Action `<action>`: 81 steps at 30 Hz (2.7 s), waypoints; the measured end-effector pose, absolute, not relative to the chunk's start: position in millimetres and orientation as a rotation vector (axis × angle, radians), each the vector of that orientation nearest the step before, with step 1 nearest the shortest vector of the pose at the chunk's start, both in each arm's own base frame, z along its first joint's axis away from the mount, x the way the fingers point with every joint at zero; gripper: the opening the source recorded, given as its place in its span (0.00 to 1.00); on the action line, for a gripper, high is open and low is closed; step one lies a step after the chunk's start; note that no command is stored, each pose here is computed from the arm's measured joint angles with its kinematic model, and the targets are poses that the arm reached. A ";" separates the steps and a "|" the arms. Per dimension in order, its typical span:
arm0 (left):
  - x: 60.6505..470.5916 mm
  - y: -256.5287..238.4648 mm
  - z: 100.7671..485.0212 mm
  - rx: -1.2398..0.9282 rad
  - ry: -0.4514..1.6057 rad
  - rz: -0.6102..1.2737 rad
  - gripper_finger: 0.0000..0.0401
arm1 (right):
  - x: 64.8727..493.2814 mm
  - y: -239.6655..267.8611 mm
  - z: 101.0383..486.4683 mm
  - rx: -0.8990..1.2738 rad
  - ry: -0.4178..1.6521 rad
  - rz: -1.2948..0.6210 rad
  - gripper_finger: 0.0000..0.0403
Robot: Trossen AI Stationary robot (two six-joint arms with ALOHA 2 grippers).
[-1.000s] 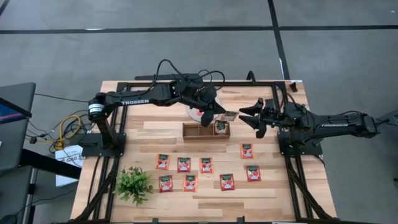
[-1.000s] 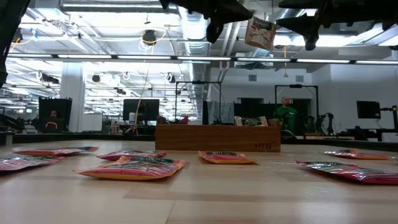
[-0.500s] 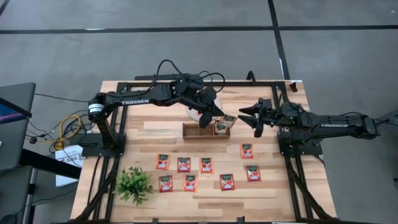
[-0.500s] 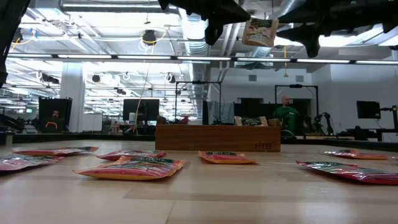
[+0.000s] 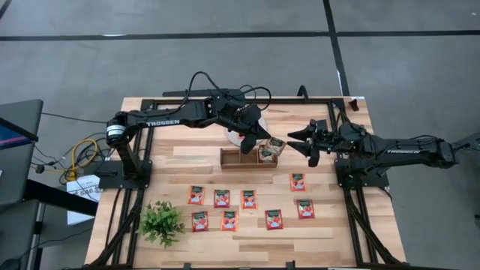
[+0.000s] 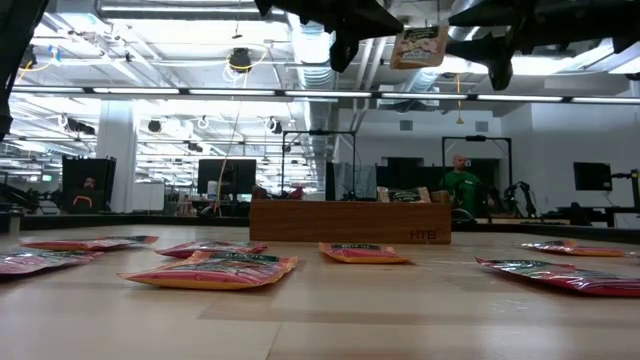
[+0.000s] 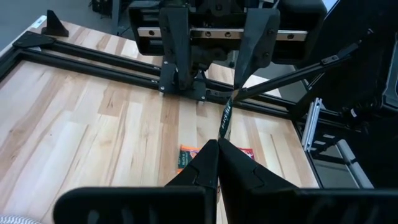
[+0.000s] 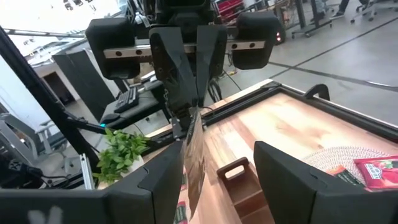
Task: Pick & Place Tea
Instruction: Put the brown tea bag into the right section of the wooden organizer
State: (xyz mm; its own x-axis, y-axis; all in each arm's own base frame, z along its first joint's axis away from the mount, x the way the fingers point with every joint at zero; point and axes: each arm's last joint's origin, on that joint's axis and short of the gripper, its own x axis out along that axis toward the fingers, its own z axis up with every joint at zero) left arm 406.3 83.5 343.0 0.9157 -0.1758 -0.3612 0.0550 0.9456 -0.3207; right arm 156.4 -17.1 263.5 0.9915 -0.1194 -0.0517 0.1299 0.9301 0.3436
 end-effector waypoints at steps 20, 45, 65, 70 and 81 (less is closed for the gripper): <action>407.2 84.1 345.1 -0.302 0.373 -0.112 0.00 | 156.5 -16.7 264.9 0.362 0.018 -0.111 0.47; 407.2 84.6 344.9 -0.300 0.374 -0.097 0.00 | 156.4 -16.0 264.7 0.388 0.023 -0.086 0.47; 407.7 84.1 347.1 -0.302 0.354 -0.118 0.00 | 167.3 -19.5 259.7 0.389 0.038 -0.105 0.45; 407.7 84.1 346.9 -0.304 0.356 -0.118 0.00 | 167.2 -19.5 260.5 0.388 0.029 -0.105 0.41; 407.7 84.1 346.8 -0.305 0.357 -0.119 0.00 | 167.3 -19.7 261.9 0.387 0.013 -0.106 0.18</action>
State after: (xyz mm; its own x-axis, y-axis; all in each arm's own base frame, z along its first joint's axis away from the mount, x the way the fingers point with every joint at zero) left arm 407.7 84.1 346.8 0.9307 -0.1677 -0.3252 0.0610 0.9475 -0.3140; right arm 167.3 -19.7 261.9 0.9944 -0.1005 -0.0333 0.1056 0.9206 0.3760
